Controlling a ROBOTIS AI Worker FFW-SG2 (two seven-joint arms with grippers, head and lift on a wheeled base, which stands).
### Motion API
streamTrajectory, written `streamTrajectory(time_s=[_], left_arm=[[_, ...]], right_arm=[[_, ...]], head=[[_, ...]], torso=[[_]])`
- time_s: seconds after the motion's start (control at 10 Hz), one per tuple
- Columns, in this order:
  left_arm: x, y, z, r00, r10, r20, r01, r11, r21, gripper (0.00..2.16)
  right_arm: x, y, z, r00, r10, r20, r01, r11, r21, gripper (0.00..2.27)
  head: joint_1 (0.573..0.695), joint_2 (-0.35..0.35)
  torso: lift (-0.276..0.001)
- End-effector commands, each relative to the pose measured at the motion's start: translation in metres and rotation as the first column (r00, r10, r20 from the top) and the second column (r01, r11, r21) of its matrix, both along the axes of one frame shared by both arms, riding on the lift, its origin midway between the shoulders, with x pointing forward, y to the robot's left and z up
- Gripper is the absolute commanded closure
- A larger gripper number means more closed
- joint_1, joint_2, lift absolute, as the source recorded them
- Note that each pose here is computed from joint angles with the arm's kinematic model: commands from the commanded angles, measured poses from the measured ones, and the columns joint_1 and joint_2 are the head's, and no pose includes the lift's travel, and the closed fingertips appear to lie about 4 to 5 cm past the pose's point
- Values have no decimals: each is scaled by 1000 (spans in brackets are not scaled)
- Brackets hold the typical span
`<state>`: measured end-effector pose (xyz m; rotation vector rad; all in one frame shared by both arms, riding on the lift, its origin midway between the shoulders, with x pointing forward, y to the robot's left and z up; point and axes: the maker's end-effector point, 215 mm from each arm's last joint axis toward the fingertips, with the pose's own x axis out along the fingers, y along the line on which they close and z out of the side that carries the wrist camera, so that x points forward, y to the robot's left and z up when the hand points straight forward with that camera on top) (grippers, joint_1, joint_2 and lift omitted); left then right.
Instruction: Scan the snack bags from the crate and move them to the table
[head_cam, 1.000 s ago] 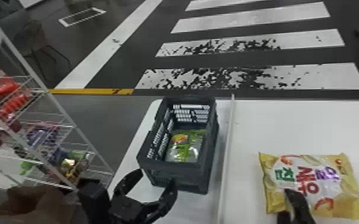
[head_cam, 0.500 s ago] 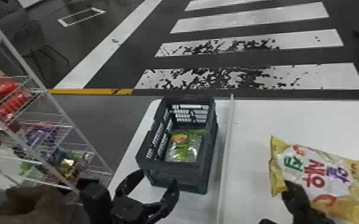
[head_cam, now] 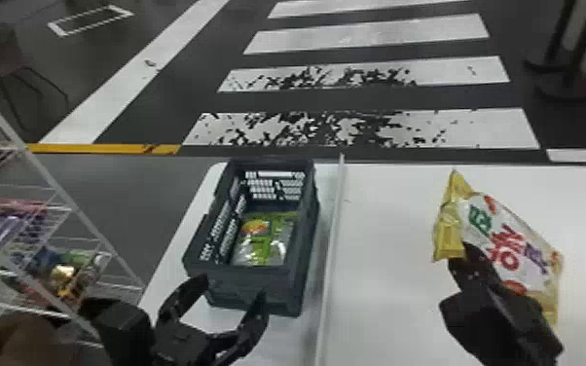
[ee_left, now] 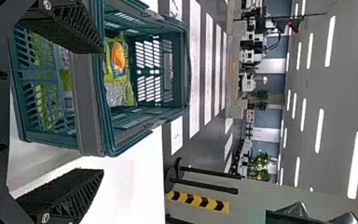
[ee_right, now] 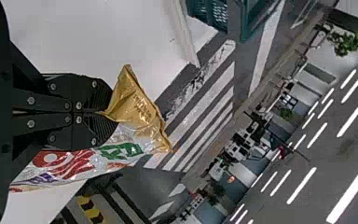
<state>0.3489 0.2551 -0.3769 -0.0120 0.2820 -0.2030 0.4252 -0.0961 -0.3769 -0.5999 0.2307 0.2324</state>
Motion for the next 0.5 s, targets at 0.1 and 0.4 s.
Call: streamTrajectory(time_s=[0.1,0.4], left_arm=[[3,-4,14,1000,-7,22,7,1000,5,83],[5,-8,12,1000,-15,22,14,1000,6,83]], right_arm=[[6,-23,19,996,-57,-67,72,962,263,2243],[17,-72,49,984,-130,-124,176,827,533,2243]], head=[[695,227],[695,158]], torso=[[-95],[-95]])
